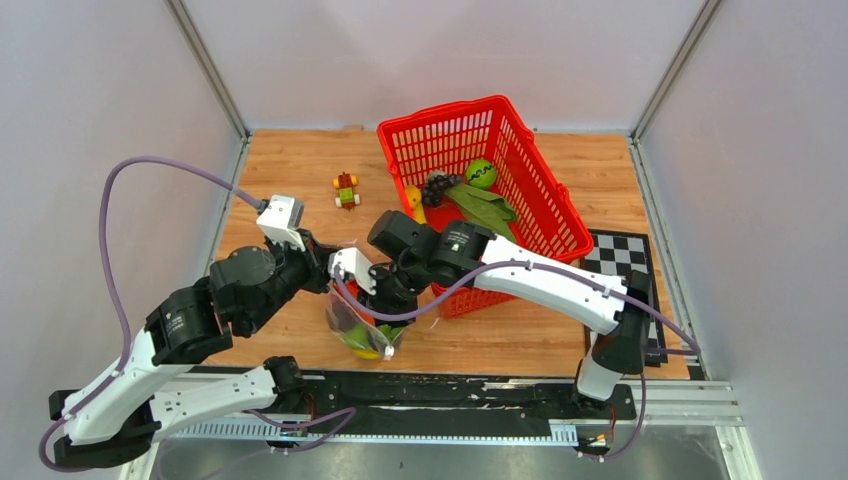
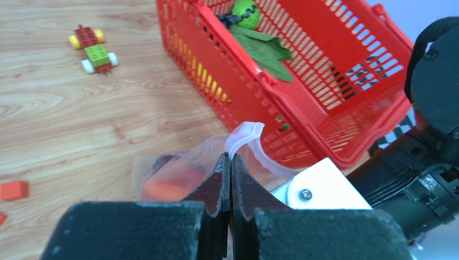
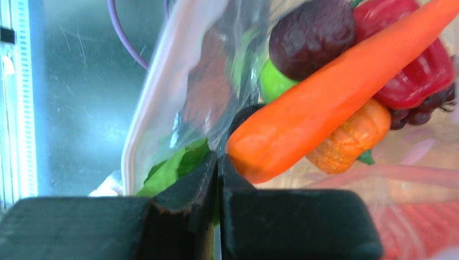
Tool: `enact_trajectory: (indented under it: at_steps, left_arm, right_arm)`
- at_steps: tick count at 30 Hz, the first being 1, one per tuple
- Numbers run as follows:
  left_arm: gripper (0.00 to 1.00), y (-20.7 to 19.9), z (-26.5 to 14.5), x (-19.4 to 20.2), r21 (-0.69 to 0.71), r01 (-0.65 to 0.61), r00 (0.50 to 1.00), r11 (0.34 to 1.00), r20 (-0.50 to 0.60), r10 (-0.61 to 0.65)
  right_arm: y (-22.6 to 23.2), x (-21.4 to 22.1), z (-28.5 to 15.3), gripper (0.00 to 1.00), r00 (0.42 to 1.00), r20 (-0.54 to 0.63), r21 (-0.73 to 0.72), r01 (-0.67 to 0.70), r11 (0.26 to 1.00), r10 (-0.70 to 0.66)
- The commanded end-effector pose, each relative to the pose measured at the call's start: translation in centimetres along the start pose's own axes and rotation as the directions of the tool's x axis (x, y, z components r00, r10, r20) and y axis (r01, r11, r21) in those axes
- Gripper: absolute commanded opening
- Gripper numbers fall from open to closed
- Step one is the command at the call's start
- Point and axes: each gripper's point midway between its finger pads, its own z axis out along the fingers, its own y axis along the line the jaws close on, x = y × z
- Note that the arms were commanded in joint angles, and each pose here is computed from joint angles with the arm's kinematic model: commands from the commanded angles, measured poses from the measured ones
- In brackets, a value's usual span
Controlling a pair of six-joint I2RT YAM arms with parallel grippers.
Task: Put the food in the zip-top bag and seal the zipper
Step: Adjust the fake food in the zipper food storage bag.
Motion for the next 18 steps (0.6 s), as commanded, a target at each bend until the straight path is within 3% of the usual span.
enact_trajectory:
  at_steps: [1,12,18]
  left_arm:
    - [0.00,-1.1,-0.1,-2.7,0.040,0.082,0.991,0.996,0.101,-0.086]
    - [0.00,-0.8,-0.6,-2.9,0.045,0.094,0.989,0.995,0.113,-0.099]
    - [0.00,-0.4,-0.7,-2.7,0.032,0.103,0.987,0.994,0.118,-0.106]
  right_arm:
    - [-0.3,1.2,1.2,0.07,0.998,-0.061,-0.022,-0.010,1.000,0.008]
    - [-6.4,2.0,2.3,0.16,0.975,-0.121,0.265,-0.151,0.952,0.188]
    - [-5.8,-3.5,-1.8,0.27,0.986,0.098,0.261,-0.154,0.953,0.133]
